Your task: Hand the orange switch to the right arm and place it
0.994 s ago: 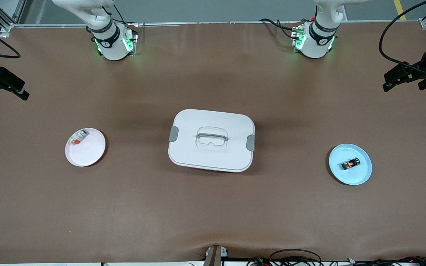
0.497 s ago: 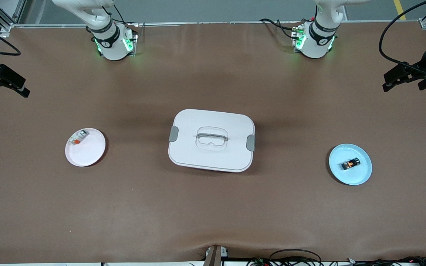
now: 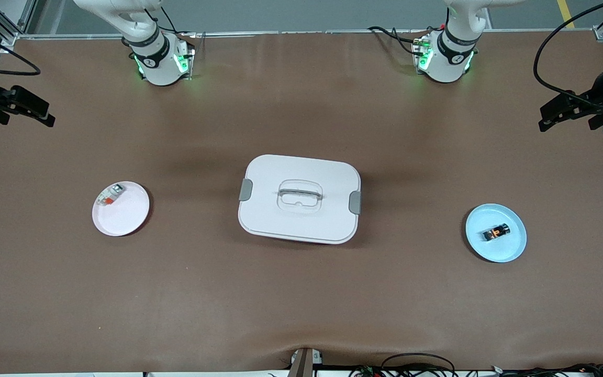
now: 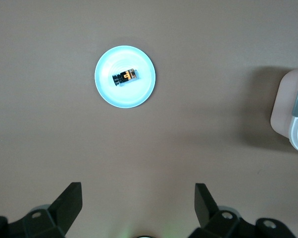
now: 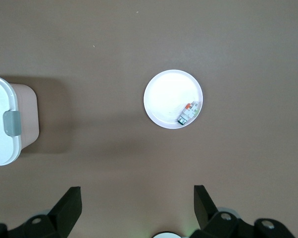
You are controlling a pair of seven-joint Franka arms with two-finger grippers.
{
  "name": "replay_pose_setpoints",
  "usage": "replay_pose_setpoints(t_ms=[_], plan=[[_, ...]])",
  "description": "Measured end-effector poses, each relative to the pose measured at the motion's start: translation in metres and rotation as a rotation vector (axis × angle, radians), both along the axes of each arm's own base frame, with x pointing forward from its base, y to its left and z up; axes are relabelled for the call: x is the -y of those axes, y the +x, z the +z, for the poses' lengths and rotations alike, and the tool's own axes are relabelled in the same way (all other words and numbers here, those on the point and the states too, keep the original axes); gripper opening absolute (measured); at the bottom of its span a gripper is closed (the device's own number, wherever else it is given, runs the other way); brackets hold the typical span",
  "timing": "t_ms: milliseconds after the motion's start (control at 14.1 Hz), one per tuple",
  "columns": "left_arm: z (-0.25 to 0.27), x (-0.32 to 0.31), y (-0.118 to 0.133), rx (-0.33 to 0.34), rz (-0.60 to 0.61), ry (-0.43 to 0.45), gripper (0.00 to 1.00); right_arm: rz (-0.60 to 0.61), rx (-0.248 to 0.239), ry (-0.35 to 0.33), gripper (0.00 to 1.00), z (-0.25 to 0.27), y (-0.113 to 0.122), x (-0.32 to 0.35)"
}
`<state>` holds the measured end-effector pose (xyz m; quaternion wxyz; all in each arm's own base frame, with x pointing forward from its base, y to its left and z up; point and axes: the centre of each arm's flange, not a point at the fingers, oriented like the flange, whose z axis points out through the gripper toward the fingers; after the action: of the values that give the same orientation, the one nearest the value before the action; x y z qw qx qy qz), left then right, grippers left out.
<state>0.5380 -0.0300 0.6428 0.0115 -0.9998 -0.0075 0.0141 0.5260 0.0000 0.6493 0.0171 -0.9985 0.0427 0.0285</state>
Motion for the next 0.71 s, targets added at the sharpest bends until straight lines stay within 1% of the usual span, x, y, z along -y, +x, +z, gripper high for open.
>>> replay_pose_setpoints(t_ms=[426,710], plan=[[-0.002,-0.001,0.001,-0.004,0.002,0.000,1.00,-0.001,-0.032,0.000,1.00,-0.018,0.010,0.001],[-0.003,-0.001,0.001,-0.005,0.002,0.000,1.00,-0.004,-0.033,0.001,1.00,-0.018,0.011,0.002]])
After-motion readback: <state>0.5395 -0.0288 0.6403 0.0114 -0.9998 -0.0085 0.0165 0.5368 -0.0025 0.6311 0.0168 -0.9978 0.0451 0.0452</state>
